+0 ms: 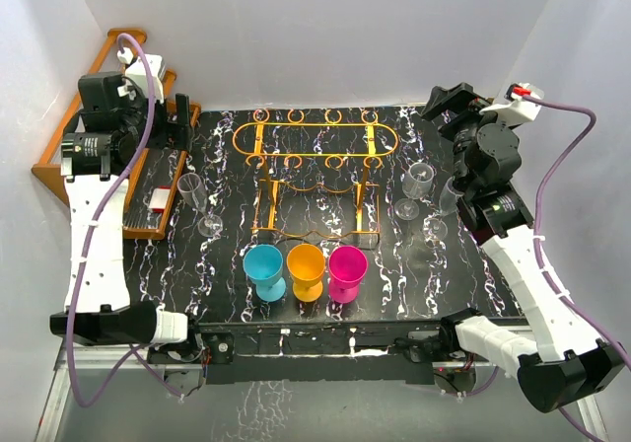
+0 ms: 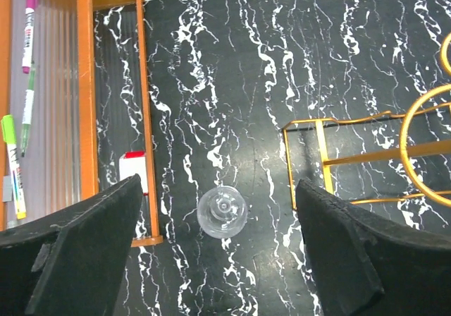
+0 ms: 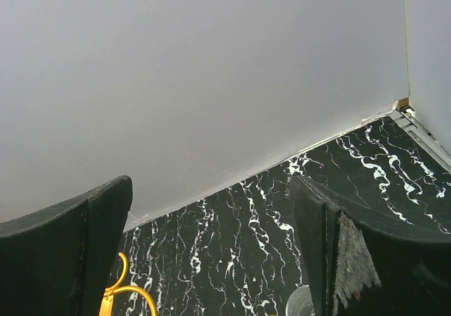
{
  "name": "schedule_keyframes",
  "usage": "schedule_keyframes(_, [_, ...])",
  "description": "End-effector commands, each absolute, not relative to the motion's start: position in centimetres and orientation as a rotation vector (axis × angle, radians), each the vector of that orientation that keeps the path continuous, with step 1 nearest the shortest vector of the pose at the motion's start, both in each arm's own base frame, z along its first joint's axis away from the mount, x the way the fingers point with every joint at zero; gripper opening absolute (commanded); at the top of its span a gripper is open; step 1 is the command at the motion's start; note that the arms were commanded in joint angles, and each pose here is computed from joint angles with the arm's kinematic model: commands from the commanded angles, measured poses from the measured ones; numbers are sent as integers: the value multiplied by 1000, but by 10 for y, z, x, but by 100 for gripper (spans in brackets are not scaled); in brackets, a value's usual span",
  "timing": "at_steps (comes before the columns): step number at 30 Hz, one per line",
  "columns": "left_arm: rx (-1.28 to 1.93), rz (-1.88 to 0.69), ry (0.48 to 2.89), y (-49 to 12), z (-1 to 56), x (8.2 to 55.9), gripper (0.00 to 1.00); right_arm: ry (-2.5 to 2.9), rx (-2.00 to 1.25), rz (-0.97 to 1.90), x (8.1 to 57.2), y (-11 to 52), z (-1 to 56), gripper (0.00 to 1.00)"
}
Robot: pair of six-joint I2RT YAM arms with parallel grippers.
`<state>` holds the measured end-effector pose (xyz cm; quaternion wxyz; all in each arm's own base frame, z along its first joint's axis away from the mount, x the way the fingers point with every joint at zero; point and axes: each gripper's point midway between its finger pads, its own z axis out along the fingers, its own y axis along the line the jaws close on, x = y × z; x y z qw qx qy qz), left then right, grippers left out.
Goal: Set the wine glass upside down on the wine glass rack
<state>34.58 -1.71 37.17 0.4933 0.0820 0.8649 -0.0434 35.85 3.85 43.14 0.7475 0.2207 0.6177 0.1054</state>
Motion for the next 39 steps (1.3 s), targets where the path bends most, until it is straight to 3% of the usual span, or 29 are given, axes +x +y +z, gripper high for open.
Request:
schedule_keyframes(1, [318,-30,2067,-12,382,341,81,1275,489,233,355,34,462,98])
schedule_keyframes(5, [220,73,2181,9,351,352,75,1275,490,242,355,35,460,97])
schedule_keyframes(10, [200,17,2288,9,322,348,68,1274,501,245,359,35,453,96])
schedule_keyframes(11, [172,19,2303,15,318,348,62,1277,498,252,358,37,453,96])
schedule_keyframes(13, [105,-25,2359,25,306,348,36,1286,492,262,358,39,451,96])
schedule_keyframes(16, [28,-190,2422,26,287,348,21,1295,504,244,356,35,442,96])
schedule_keyframes(23, [15,-226,2478,28,262,343,27,1320,498,233,361,37,429,96])
schedule_keyframes(39, [47,-267,2544,23,241,343,30,1331,499,178,356,29,416,96])
